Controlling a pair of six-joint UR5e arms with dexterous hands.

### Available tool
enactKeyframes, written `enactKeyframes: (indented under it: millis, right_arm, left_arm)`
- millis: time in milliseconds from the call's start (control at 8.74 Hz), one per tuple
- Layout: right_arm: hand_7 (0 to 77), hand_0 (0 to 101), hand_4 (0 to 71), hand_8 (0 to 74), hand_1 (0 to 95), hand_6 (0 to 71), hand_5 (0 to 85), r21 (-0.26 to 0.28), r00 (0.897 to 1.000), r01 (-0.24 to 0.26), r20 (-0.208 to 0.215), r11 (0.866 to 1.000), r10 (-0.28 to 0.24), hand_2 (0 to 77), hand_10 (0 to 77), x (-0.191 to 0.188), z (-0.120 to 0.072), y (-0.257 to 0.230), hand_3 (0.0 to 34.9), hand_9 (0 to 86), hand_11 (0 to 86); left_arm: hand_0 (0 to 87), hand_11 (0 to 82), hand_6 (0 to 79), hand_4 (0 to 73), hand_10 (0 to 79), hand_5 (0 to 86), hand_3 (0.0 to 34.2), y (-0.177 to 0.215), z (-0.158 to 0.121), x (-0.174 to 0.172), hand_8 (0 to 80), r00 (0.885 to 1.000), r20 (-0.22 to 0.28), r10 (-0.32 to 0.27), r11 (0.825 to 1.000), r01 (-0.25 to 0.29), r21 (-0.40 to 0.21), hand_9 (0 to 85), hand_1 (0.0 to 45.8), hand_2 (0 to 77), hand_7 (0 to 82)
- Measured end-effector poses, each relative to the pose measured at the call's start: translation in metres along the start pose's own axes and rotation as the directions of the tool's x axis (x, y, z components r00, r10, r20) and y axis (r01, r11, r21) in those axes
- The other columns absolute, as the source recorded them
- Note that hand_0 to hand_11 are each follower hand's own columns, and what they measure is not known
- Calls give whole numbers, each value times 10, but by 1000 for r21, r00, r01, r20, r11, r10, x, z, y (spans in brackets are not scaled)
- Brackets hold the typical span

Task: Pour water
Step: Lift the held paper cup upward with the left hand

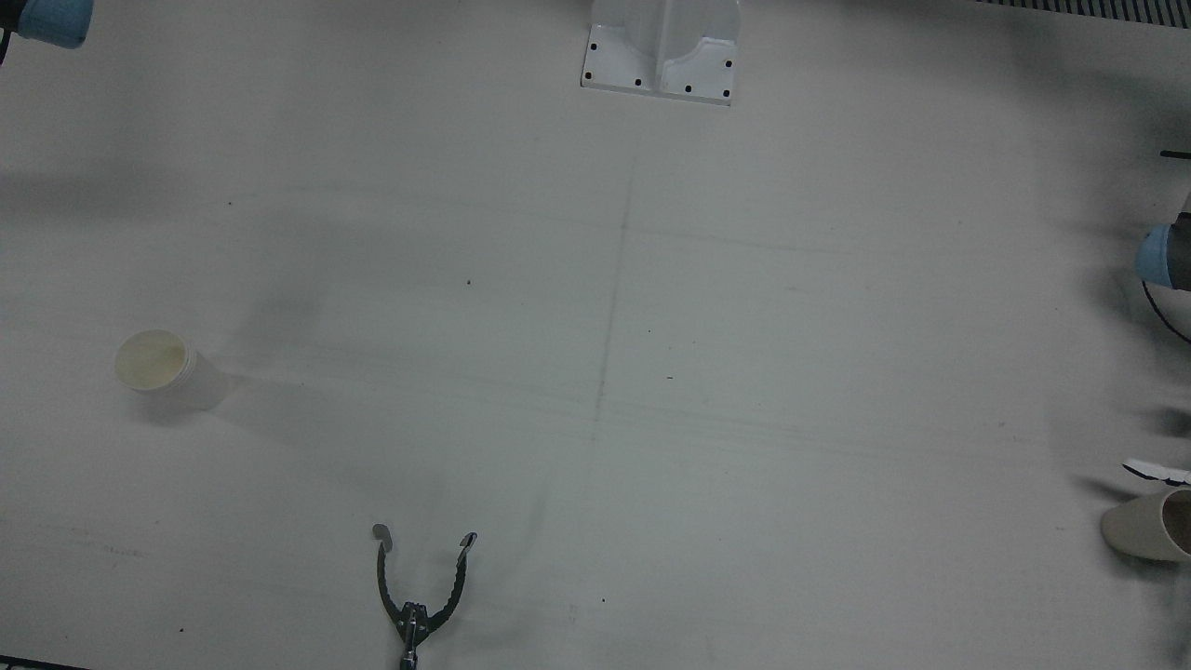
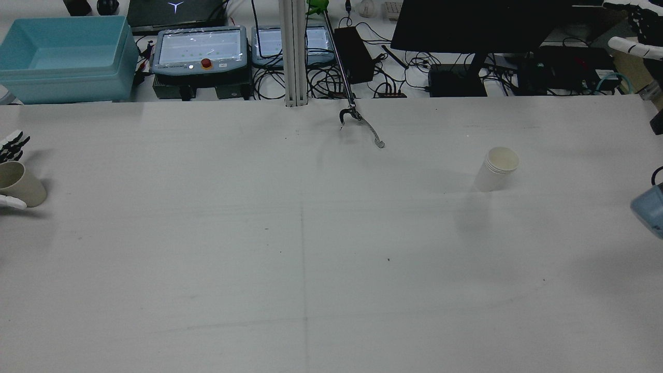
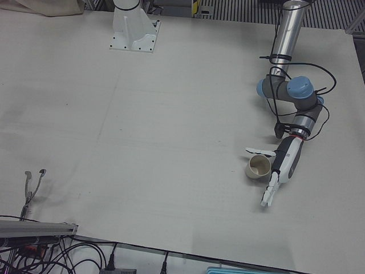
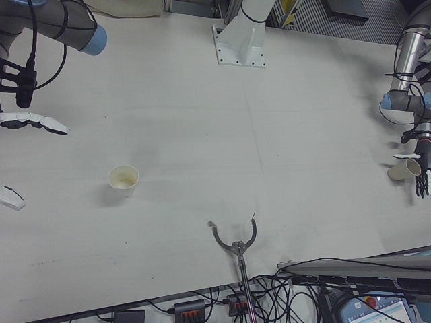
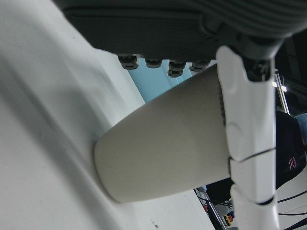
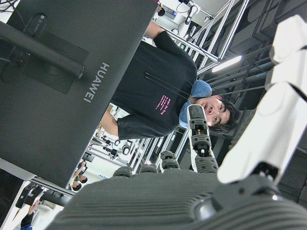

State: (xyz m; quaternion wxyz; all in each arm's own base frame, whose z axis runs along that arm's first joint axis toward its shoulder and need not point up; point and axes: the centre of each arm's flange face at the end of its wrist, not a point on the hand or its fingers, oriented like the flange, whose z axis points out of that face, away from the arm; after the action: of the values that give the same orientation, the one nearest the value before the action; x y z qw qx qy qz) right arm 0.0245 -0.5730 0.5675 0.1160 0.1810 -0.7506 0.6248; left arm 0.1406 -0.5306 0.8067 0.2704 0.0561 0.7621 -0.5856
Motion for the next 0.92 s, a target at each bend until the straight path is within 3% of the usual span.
enactKeyframes:
  millis: [114,229,458,687,801,916]
  right_arm:
    - [87,432,131,0,115,38,142,3,1000,1,-2,1000,-1,175,0,1,0,-2,0,5,11]
    - [76,432,131,0,115,38,142,6,1000,2,-4,1000,-2,175,0,2,-1,-4,0,5,5]
    - [76,432,131,0,115,38,142,11,1000,3,-8,1000,-3,175,0,4,-1,-6,0,5,5]
    - [76,429,131,0,115,38,142,13,1000,4,-8,1000,-4,175,0,4,-1,-7,0,5,5]
    - [76,429,131,0,115,38,142,13,1000,4,-8,1000,-4,175,0,4,-1,-7,0,5,5]
    - [76,430,131,0,115,38,142,13,1000,4,-8,1000,-4,175,0,5,-1,-7,0,5,5]
  left_arm:
    - [563,38,0,11,11,49,5,0,0,0,5,1000,1,0,1000,0,2,11,240,22,87]
    - [563,49,0,109,11,54,13,-1,0,0,5,1000,4,1,1000,-1,5,11,229,16,87]
    - [562,49,0,125,11,87,11,-1,0,-1,5,1000,8,2,1000,-2,12,11,213,22,87]
    - [555,55,16,316,27,235,0,2,4,0,5,1000,15,3,1000,-3,22,11,213,22,114]
    - [597,55,98,464,27,355,0,4,6,0,5,1000,19,1,1000,-2,29,82,158,22,316]
    - [675,93,125,496,54,360,0,6,8,1,49,1000,25,-4,999,3,41,136,191,22,360]
